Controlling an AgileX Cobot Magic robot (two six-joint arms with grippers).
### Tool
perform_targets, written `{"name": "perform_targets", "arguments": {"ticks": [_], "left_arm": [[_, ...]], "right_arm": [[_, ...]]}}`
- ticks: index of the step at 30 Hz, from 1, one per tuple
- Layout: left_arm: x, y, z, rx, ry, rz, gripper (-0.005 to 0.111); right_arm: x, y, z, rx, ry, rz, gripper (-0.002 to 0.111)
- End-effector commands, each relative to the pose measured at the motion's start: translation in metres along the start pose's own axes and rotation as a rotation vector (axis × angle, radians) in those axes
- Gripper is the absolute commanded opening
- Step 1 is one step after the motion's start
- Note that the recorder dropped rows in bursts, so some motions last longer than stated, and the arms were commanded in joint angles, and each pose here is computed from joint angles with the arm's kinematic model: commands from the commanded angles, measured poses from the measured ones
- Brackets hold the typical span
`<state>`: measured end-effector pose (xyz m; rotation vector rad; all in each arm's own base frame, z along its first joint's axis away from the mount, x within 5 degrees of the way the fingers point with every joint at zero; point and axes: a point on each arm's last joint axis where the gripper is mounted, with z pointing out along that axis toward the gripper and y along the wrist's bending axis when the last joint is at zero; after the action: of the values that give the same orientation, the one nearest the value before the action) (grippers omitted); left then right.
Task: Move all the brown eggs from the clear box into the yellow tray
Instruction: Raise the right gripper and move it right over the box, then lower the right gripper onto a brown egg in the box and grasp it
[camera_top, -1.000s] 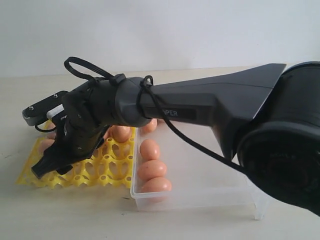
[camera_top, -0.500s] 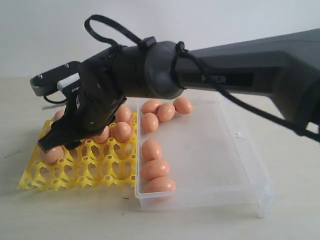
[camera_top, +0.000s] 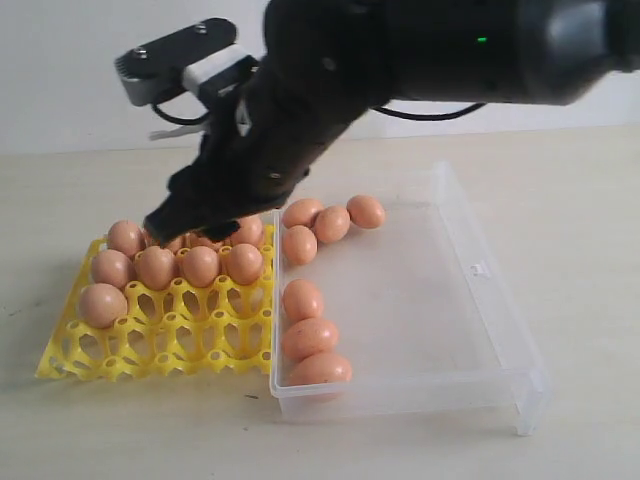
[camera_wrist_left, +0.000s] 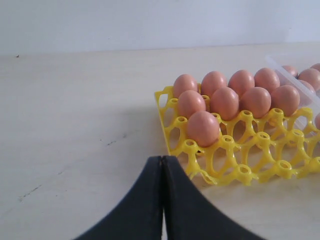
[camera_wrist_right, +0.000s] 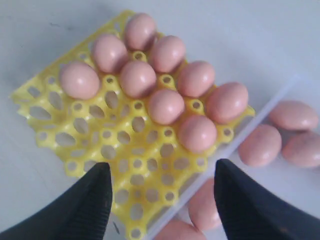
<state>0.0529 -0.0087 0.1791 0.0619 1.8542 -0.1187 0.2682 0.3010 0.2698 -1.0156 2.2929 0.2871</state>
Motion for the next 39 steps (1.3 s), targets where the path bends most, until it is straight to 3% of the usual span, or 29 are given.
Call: {"name": "perform_targets", "arguments": {"ticks": [1, 6, 14, 21, 39], "left_arm": [[-0.002, 0.000, -0.001, -0.002, -0.019, 0.002, 0.000], [-0.002, 0.000, -0.001, -0.002, -0.019, 0.002, 0.000], [-0.002, 0.000, -0.001, -0.002, -0.019, 0.002, 0.000], [-0.002, 0.000, -0.001, -0.002, -0.019, 0.002, 0.000], [-0.002, 0.000, -0.001, -0.002, -0.019, 0.002, 0.000]], "right_arm": [[0.036, -0.028, -0.015, 0.048, 0.052, 0.042, 0.058], [0.064, -0.060, -0.015, 0.084, 0.099, 0.150, 0.058], [0.071, -0.090, 0.008, 0.113, 0.152, 0.253, 0.056], [0.065, -0.092, 0.042, 0.068, 0.325, 0.319, 0.056], [0.047, -0.093, 0.081, 0.006, 0.276, 0.408, 0.056]]}}
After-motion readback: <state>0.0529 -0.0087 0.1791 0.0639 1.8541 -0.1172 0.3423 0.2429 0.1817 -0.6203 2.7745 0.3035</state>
